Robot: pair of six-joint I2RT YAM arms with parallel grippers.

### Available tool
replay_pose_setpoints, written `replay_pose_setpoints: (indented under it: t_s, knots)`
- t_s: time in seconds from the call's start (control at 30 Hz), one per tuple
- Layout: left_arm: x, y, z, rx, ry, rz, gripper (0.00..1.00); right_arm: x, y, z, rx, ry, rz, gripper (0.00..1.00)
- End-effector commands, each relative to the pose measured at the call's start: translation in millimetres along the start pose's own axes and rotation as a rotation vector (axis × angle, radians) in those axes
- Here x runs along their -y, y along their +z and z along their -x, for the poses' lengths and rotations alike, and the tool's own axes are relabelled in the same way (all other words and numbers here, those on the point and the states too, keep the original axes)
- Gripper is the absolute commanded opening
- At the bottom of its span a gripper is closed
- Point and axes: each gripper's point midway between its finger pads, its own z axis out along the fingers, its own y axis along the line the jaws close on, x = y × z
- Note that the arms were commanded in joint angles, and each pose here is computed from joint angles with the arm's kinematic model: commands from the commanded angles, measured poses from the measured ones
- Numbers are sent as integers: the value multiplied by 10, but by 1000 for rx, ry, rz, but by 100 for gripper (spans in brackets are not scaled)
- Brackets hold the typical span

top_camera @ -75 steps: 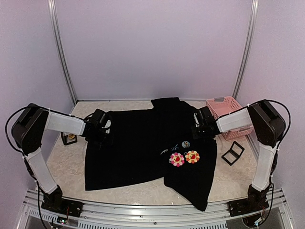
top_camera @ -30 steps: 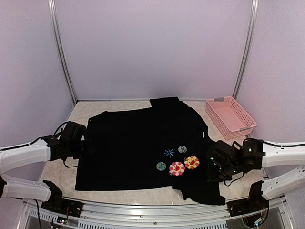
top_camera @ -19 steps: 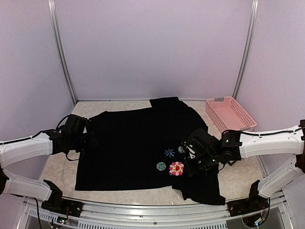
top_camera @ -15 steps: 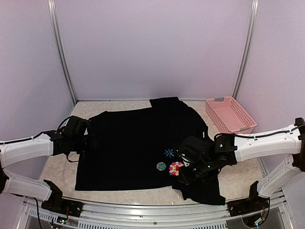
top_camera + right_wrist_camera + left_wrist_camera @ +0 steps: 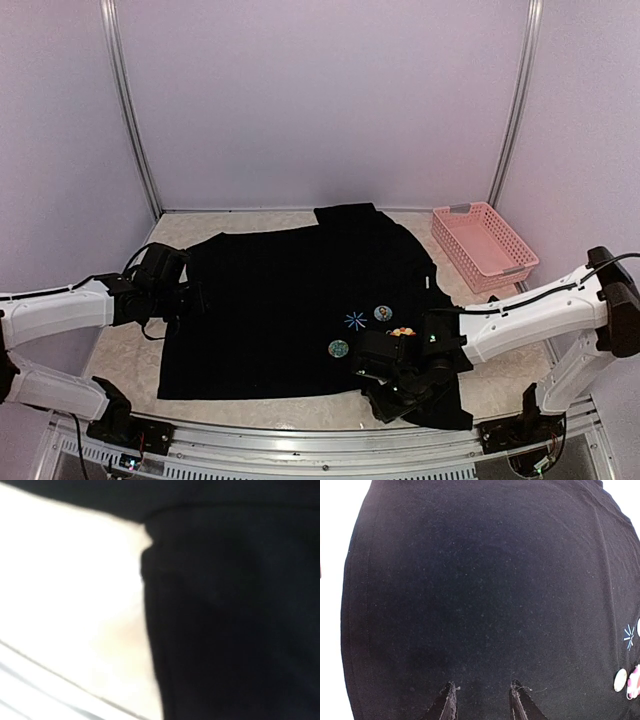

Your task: Pin the brooch onto the clothing

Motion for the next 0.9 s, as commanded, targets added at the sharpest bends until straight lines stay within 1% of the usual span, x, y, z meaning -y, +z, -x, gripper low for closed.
replay_pose_setpoints:
  t_s: [0.0,0.1,0.2,0.23,0.33,0.4,0.53,0.63,0.73,0.8,0.87]
  knots:
    - [67,7,36,9,22,-21,34,189,137,71,23,24,-74,38]
    - [71,7,46,8,22,-20,34,344,160,99,24,31,-139,36]
    - [76,1,50,10,21,-22,34,452,173,114,26,41,-172,33]
    - [75,-1,54,11,20,-21,34,454,193,99,21,34,-166,29]
    - [64,-14,66,18,18,-16,34,400,249,79,14,9,-127,9]
    - [61,-22,83,24,20,-15,34,363,282,63,6,-14,-100,0]
    - [63,-33,116,29,27,-9,34,229,238,-17,-32,-92,-14,0]
    - [48,-47,137,36,29,-5,34,-102,79,-122,-60,-210,177,0]
    - [27,-52,153,41,31,-1,34,-436,-58,-368,-131,-333,383,0]
    - [11,-44,147,38,31,2,34,-534,-75,-512,-186,-394,426,0]
    - [-10,-30,130,30,27,5,34,-533,-47,-578,-233,-431,416,0]
